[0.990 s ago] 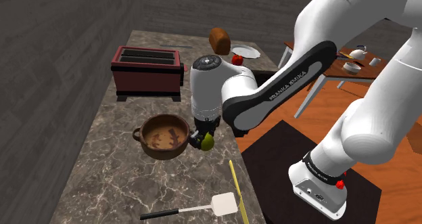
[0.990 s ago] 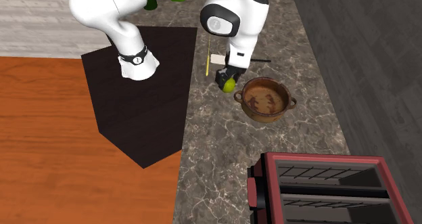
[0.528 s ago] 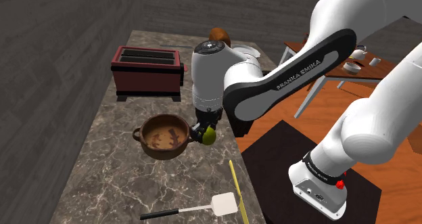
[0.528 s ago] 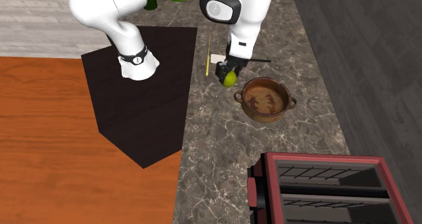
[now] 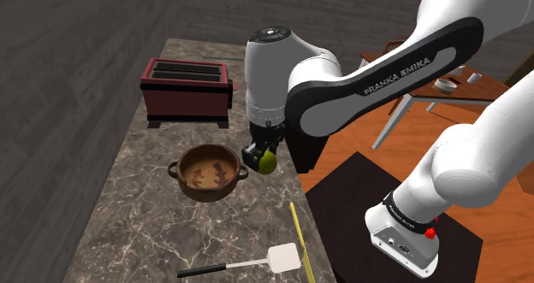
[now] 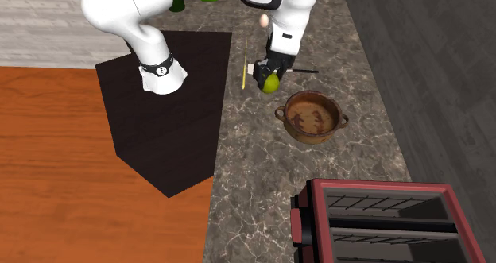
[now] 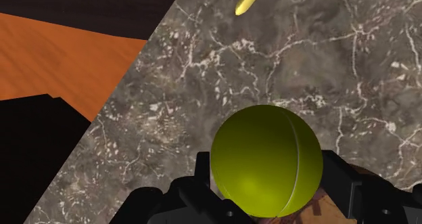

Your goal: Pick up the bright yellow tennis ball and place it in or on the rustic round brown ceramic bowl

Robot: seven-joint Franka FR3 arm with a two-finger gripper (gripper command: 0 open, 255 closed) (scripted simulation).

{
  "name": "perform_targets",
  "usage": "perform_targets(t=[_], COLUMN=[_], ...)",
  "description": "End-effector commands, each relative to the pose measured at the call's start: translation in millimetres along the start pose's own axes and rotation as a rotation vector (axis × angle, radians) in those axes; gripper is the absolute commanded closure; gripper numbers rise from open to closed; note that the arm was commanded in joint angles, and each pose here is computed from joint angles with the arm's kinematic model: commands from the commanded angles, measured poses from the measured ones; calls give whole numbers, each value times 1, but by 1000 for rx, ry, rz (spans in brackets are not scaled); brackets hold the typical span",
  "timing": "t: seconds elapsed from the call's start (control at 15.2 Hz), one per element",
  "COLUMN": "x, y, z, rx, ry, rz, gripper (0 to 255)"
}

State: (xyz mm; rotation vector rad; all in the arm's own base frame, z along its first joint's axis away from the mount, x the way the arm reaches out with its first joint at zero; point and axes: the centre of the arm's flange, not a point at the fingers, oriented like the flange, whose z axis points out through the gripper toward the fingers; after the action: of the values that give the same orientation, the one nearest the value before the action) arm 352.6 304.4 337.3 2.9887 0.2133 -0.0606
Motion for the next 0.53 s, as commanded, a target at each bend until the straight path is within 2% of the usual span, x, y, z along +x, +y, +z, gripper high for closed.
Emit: perform_targets(t=[0.0, 0.33, 0.46], x=[0, -1, 21], y=[1, 5, -9], z=[-10, -33, -37], rx=[0, 0, 0], ry=[0, 0, 0], rz=[0, 0, 0], gripper=[255, 255, 255])
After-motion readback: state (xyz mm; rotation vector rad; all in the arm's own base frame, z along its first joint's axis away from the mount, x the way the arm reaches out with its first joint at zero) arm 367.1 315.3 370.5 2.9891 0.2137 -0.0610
